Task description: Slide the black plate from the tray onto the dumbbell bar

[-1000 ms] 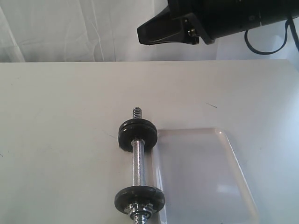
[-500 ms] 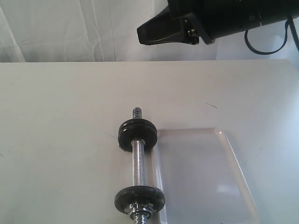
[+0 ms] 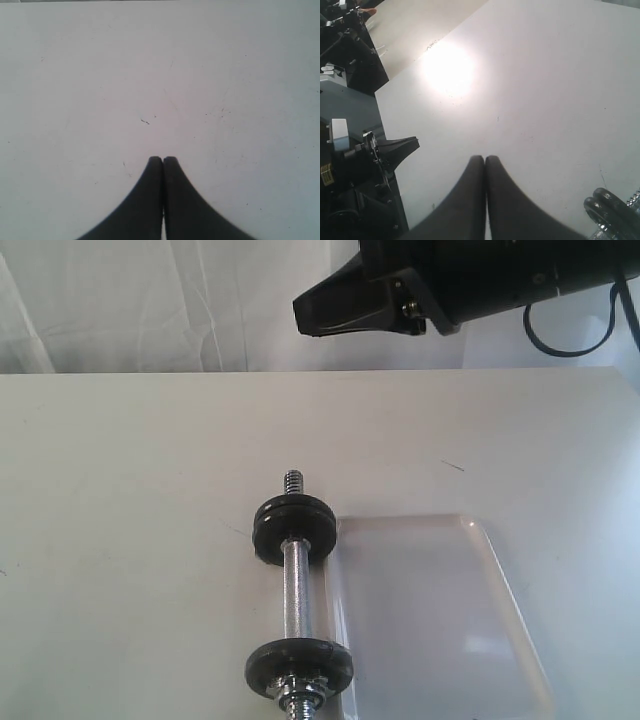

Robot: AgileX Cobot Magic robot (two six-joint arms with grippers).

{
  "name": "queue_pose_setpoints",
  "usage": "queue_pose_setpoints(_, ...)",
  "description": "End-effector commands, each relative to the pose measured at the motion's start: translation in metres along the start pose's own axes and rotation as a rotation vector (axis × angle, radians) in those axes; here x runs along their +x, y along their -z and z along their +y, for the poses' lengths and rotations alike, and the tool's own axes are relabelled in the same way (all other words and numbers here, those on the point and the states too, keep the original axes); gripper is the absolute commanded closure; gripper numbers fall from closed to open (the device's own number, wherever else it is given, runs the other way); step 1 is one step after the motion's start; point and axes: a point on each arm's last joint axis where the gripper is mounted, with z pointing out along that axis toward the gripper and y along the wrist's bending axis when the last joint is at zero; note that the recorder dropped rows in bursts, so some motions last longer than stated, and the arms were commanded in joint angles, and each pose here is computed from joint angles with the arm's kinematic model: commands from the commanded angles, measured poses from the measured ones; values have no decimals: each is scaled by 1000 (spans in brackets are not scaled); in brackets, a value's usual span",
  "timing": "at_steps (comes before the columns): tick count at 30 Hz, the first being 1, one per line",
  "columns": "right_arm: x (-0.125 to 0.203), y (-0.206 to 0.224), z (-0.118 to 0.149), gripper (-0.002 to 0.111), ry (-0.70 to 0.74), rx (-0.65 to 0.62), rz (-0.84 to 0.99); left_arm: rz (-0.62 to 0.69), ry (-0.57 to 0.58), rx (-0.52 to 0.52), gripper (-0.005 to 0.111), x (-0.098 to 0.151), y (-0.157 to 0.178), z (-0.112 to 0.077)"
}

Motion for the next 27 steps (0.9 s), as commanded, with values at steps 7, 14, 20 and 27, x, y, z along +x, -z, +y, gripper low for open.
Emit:
queue_pose_setpoints(7, -10, 21, 21, 108, 79, 56, -80, -3, 2, 4, 107, 0, 0, 0)
queue_pose_setpoints(14, -20, 99, 103, 108, 322, 185, -351, -3, 2, 4, 107, 0, 0, 0)
queue_pose_setpoints(20, 1, 160, 175, 108, 490, 199, -546, -3, 2, 4, 107, 0, 0, 0)
queue_pose_setpoints(27, 20, 184, 205, 108, 580, 212, -603, -3, 2, 4, 107, 0, 0, 0)
